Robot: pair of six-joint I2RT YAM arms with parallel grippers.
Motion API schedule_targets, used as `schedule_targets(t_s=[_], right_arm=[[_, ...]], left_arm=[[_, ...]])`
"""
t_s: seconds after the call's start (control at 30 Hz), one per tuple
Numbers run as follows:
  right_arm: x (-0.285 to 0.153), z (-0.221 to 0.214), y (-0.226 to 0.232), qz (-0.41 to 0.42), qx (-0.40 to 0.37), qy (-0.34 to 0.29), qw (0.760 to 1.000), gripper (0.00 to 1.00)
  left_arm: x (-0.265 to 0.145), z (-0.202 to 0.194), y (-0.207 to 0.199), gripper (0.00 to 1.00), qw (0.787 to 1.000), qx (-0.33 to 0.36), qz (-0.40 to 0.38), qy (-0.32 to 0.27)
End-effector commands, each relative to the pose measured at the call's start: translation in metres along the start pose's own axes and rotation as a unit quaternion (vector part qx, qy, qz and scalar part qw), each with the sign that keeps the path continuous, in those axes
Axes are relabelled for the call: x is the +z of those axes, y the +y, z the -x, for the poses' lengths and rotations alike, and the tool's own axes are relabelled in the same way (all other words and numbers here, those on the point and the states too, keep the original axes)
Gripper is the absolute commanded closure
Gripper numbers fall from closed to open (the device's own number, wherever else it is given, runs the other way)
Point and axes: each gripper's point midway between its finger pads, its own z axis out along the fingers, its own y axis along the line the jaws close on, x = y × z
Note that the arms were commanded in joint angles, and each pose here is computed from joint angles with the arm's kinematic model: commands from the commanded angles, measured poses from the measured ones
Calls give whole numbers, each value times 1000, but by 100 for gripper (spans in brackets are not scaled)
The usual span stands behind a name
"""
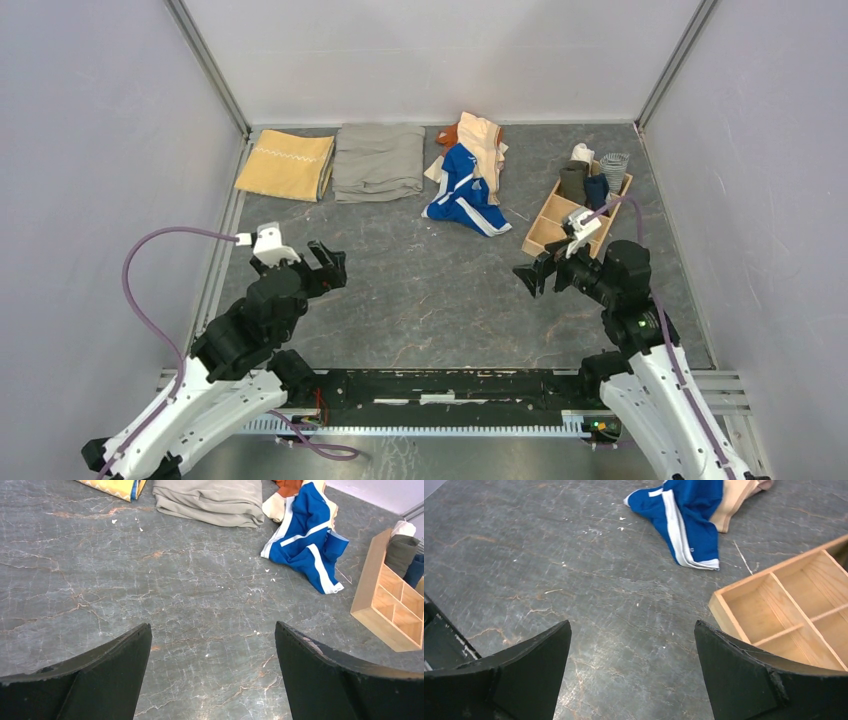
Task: Roll the underwear
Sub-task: Reset both arms
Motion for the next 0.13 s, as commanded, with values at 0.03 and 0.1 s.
schedule_targets(t_s=[0.03, 0.1], right_arm=[[1, 22, 11, 16, -53, -27, 998, 2], [1, 24, 14, 19, -60, -27, 998, 2]], left_arm=[[-4, 17, -4, 2, 1000, 18, -8, -17], [-3, 16, -6, 1, 1000, 22, -12, -13]])
